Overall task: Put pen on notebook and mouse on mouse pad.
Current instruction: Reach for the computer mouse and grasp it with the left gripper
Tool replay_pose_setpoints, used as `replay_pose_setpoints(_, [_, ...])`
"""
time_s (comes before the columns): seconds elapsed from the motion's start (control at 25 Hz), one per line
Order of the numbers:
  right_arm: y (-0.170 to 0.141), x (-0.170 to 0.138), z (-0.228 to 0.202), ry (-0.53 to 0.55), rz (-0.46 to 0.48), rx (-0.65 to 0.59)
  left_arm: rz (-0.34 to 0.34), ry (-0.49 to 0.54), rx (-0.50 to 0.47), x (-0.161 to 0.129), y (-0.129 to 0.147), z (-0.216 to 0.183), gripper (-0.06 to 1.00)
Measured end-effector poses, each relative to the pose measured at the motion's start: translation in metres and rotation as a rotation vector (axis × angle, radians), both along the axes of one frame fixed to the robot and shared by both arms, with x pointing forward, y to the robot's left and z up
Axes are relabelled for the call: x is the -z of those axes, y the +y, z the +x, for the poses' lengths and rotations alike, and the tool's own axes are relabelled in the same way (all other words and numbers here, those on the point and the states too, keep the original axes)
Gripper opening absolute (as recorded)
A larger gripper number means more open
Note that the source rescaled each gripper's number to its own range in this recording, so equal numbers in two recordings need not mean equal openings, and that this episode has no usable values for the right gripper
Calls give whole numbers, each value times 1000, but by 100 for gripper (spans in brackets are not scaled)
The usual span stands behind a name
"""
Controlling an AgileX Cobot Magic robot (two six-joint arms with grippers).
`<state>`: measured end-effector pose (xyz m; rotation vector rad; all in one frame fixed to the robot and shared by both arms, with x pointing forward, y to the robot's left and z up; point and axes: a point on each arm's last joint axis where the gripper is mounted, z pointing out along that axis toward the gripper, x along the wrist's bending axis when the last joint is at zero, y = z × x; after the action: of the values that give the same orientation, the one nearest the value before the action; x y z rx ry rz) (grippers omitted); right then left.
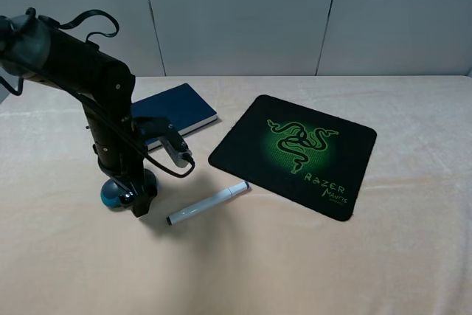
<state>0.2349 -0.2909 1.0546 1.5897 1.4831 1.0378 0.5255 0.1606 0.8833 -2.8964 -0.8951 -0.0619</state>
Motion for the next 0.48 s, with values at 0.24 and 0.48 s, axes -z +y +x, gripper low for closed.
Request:
replay_pose_setpoints(0.24, [0, 0, 0, 0, 0, 0, 5, -8, -12, 0, 0, 0, 94])
replay_pose_setpoints(0.48, [0, 0, 0, 0, 0, 0, 5, -9, -15, 0, 0, 0, 67])
